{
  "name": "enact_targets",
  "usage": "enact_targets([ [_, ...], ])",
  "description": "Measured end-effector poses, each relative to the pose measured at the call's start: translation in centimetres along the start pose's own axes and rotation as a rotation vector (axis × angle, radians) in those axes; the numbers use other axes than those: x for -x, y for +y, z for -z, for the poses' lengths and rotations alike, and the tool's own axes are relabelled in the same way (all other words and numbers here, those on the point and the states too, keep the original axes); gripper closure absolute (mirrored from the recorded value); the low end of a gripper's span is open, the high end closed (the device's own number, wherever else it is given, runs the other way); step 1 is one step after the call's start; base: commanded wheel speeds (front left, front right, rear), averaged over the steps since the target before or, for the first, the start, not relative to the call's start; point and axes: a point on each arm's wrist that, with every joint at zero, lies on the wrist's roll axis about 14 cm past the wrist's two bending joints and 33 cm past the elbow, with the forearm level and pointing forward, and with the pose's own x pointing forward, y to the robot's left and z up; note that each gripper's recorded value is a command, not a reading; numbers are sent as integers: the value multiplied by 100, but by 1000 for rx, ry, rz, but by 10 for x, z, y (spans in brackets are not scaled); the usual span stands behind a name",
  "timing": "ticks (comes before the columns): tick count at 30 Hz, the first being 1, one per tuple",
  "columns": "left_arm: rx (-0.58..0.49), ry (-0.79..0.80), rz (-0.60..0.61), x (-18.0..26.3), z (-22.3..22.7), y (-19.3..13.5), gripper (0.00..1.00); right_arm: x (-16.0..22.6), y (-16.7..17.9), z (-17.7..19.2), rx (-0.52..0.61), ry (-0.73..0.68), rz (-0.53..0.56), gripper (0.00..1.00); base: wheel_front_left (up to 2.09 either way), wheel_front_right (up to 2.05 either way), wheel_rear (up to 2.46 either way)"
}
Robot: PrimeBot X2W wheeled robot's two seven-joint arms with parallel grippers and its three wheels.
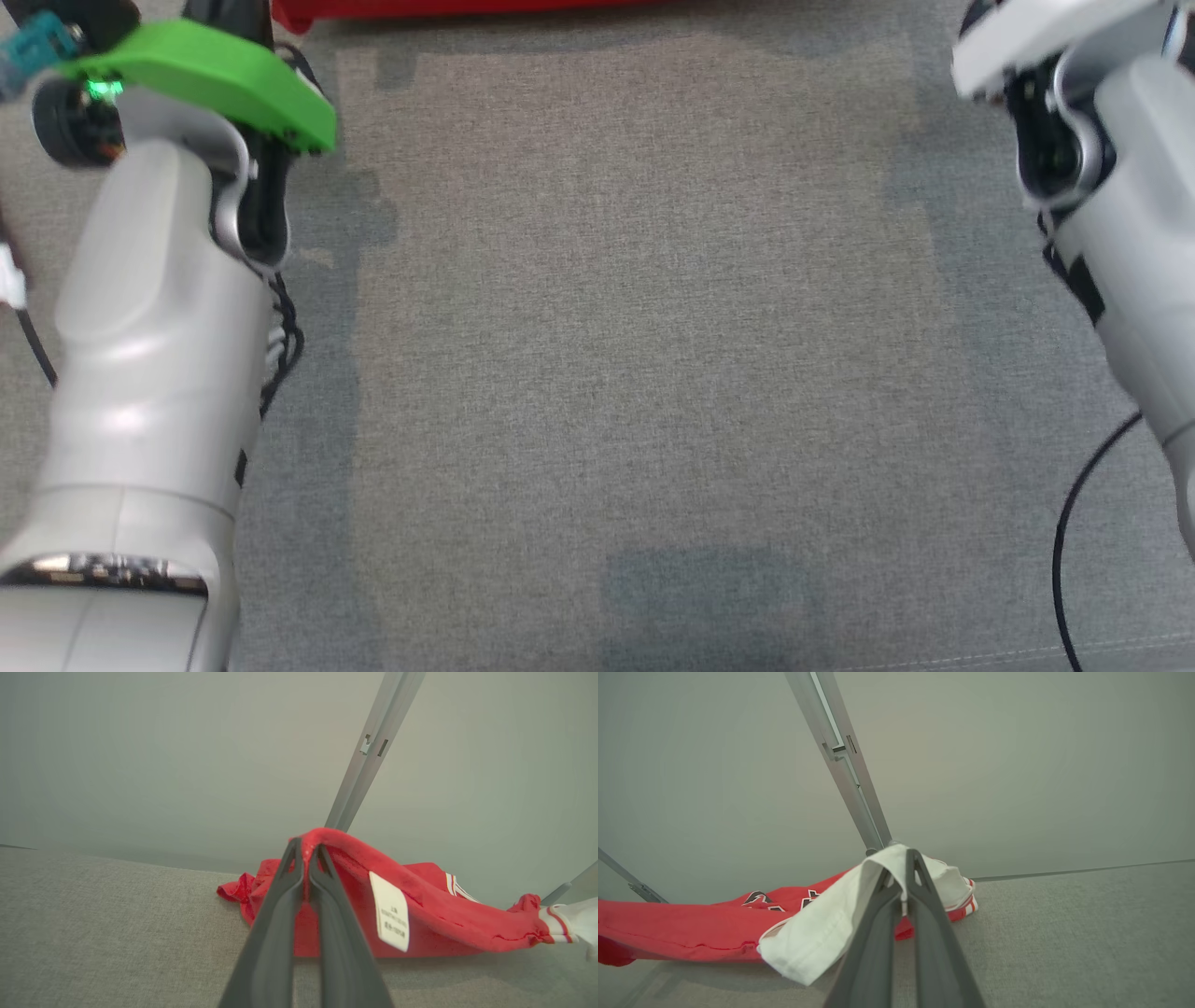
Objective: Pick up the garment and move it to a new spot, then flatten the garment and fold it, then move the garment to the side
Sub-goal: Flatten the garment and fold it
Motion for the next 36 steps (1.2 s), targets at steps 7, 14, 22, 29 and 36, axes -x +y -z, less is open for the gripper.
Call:
enact_targets([
  [7,60,72,-70,76,63,25,100,86,-20,97,-118,186,49,100,0,0,0],
  [14,38,107,-82,137,82,25,100,163,-12,114,-197,218,69,100,0,0,0],
  [22,6,149,-82,195,86,28,100,244,-9,108,-240,238,105,100,0,0,0],
  [29,-40,143,-130,237,61,34,100,296,5,91,-250,289,109,100,0,0,0],
  [36,-31,195,-178,283,56,24,100,346,16,84,-232,393,154,100,0,0,0],
])
